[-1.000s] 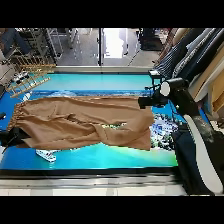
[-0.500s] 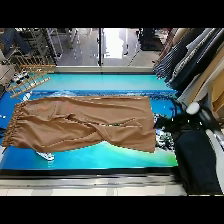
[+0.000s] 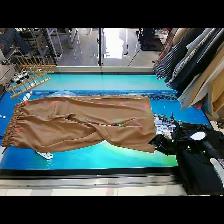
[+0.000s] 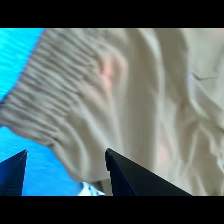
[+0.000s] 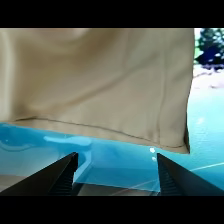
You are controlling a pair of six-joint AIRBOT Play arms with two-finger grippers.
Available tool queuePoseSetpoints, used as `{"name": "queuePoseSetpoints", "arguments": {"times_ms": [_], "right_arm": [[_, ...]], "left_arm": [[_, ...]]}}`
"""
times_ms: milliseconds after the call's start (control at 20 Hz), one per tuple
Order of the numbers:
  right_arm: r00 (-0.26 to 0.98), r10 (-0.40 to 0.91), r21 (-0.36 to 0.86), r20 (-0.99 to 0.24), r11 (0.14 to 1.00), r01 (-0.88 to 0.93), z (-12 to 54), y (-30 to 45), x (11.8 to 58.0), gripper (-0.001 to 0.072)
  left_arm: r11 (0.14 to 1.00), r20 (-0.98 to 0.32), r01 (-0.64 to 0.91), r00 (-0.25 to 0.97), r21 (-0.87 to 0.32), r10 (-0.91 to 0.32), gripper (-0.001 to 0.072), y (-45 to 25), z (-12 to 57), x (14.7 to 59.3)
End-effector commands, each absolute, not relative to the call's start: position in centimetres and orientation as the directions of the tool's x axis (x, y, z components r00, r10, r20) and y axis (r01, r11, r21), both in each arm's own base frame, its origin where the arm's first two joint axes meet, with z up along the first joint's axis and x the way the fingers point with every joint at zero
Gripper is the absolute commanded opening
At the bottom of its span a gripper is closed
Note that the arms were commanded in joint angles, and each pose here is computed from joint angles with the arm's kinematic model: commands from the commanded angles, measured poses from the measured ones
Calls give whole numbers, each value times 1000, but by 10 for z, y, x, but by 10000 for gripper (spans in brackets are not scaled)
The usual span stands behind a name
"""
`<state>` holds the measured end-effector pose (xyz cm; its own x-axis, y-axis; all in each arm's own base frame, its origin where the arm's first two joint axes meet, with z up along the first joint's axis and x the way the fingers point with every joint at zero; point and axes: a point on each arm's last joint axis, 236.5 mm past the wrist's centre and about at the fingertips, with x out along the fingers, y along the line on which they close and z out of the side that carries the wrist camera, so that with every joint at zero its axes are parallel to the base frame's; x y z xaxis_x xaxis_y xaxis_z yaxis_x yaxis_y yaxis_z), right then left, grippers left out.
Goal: Fold the clothes and pants, and hang the long-sleeved shirts on hangers.
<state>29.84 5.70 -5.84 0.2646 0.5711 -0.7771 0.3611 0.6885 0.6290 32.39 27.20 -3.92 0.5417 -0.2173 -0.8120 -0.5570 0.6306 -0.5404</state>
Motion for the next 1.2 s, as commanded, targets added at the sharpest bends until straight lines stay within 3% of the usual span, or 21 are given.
{"name": "queuePoseSetpoints", "arguments": {"times_ms": [0, 200, 550, 800, 900, 950, 1050, 1150], "right_arm": [[304, 553, 631, -776, 681, 372, -64, 53, 303, 574], [328, 519, 613, -789, 685, 393, -67, 38, 306, 570], [218, 472, 520, -854, 766, 378, -89, 25, 282, 569], [201, 482, 520, -853, 759, 392, -95, 26, 280, 569], [190, 485, 518, -854, 758, 396, -99, 26, 280, 569], [188, 484, 517, -855, 760, 393, -101, 26, 280, 569], [195, 486, 521, -852, 754, 399, -106, 26, 283, 569], [180, 504, 532, -845, 753, 386, -112, 37, 285, 565]], "left_arm": [[609, -824, -582, 512, -539, -240, 548, 270, -60, 318], [626, -874, -621, 425, -472, -237, 547, 271, -72, 297], [580, -858, -642, 452, -502, -243, 547, 269, -73, 306], [569, -859, -648, 431, -507, -275, 547, 257, -87, 316], [515, -864, -696, 438, -501, -249, 544, 261, -93, 323], [493, -866, -714, 443, -497, -233, 473, 264, -95, 327], [499, -868, -714, 452, -491, -207, 238, 268, -95, 332], [498, -864, -713, 467, -495, -190, 181, 270, -94, 337]]}}
